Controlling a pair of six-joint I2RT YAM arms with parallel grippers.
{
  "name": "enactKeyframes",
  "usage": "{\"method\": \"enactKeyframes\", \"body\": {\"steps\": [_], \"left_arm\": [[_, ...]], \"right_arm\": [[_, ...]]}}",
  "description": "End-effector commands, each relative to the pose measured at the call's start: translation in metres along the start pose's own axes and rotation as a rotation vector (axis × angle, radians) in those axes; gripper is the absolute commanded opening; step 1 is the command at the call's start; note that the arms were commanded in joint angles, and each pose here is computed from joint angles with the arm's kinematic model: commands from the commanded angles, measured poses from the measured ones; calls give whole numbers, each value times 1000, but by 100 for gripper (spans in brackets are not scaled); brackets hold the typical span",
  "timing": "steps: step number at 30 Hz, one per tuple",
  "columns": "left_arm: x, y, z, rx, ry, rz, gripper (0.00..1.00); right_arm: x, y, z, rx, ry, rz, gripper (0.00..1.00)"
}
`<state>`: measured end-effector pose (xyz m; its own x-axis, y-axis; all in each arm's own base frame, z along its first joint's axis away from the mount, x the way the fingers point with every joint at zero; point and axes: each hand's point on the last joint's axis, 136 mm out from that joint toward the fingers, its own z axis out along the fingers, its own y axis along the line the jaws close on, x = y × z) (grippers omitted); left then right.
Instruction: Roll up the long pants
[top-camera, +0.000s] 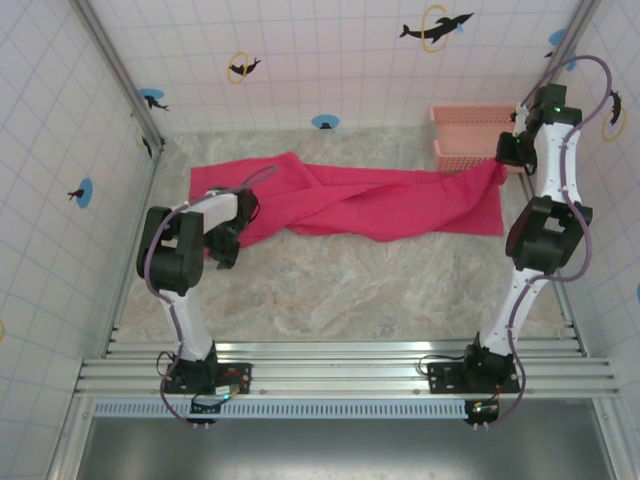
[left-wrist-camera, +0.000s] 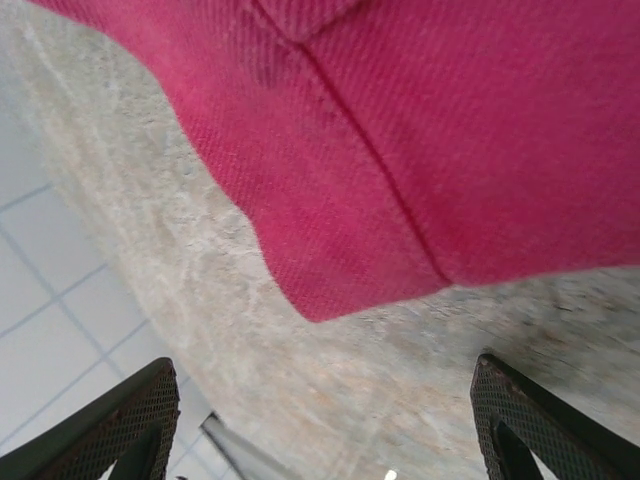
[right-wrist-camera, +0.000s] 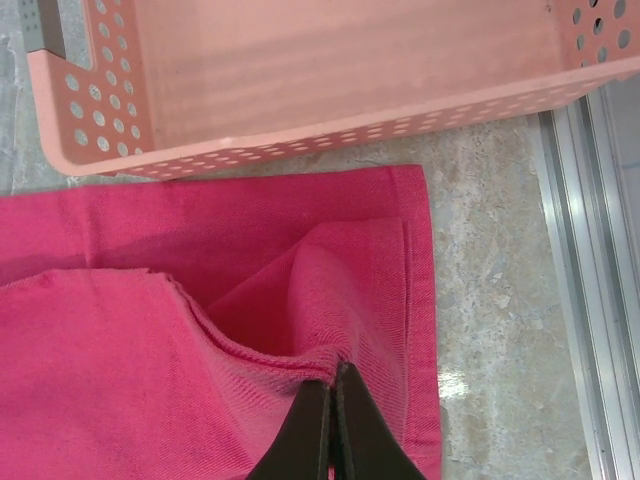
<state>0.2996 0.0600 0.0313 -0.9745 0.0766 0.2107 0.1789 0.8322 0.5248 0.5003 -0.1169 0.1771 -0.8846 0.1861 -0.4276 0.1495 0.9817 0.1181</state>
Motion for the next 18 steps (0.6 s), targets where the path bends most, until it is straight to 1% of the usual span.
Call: {"method": "enactKeyframes", "body": {"steps": [1, 2, 3, 7, 9, 11, 15, 16, 18], "left_arm": [[-35, -28, -23, 221, -219, -24, 80], [-40, -29, -29, 238, -251, -27, 81], [-44, -29, -31, 245, -259, -30, 81], [-60, -37, -30, 261, -229, 10, 83], [-61, -36, -22, 224, -161, 5, 83], [-67, -34, -18, 202, -118, 16, 83], [-69, -35, -12, 189, -77, 24, 80], [-69, -35, -12, 190, -69, 21, 78], [-70, -35, -11, 190, -53, 27, 70]], "right_arm": [[-7, 11, -10, -21, -30, -22, 3], [-7, 12, -10, -24, -31, -21, 3], [-8, 12, -10, -25, -34, -20, 4], [-11, 15, -10, -35, -40, -20, 4], [-11, 16, -9, -40, -40, -20, 4], [-11, 17, -8, -40, -38, -23, 4], [-10, 17, -11, -39, -41, -26, 4], [-11, 17, -13, -37, -44, -29, 3], [-11, 17, -14, -34, -45, -28, 4]]}}
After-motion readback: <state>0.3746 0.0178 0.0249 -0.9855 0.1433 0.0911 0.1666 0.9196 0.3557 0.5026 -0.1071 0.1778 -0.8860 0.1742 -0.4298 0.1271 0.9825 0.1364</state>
